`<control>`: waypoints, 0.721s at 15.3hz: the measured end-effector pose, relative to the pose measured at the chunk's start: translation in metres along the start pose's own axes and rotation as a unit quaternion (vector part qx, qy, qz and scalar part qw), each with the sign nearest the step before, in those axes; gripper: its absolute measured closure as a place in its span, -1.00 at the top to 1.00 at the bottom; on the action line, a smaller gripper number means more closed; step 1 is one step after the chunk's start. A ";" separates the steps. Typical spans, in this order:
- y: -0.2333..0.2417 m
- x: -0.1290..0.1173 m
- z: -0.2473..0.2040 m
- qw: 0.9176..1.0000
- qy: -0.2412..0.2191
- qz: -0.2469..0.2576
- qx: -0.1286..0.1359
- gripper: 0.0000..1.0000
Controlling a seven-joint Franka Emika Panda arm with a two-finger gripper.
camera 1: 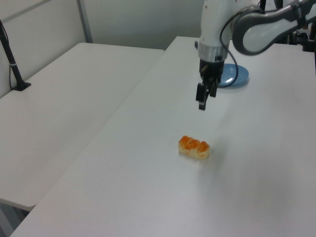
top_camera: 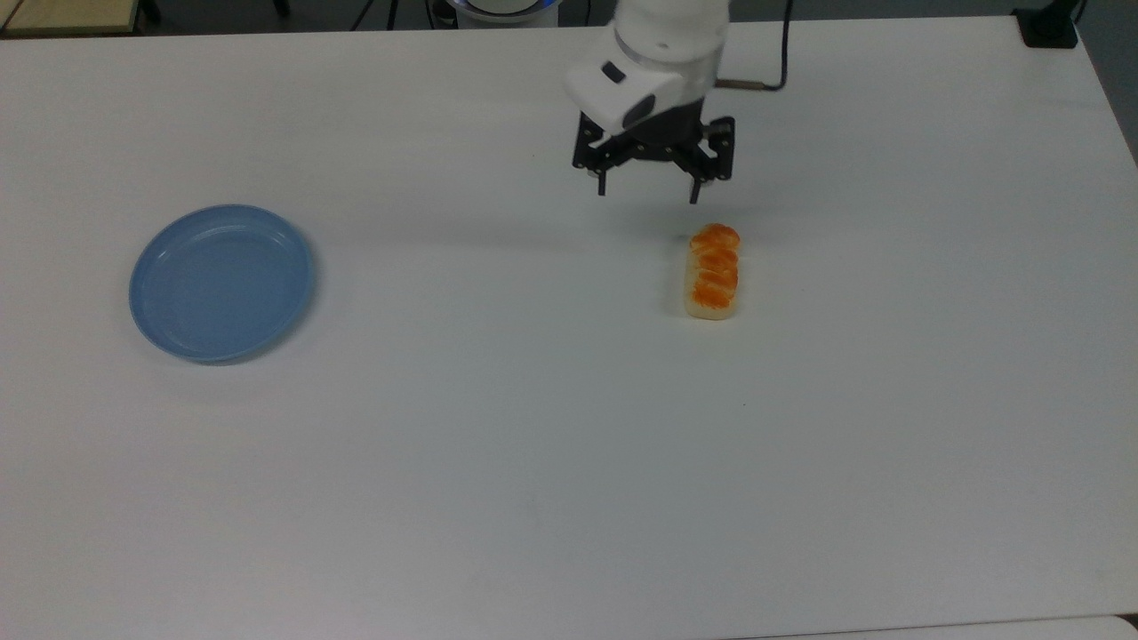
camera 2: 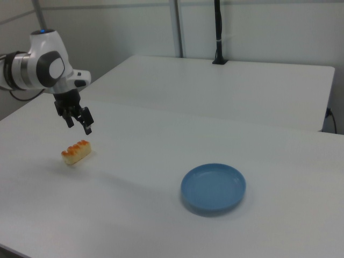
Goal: Put the bread on a plate
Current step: 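Move the open gripper over the orange-glazed bread roll, then lower the gripper and close it on the bread roll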
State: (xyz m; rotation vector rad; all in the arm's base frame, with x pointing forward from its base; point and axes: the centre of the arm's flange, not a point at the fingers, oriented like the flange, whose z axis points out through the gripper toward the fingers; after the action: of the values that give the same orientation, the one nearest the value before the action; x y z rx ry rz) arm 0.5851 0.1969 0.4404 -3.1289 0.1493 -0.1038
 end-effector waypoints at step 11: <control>-0.066 -0.009 0.080 0.999 -0.029 0.017 -0.031 1.00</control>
State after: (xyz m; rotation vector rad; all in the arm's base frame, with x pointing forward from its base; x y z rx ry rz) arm 0.5875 0.2634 0.3602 -3.1862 0.2082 -0.0087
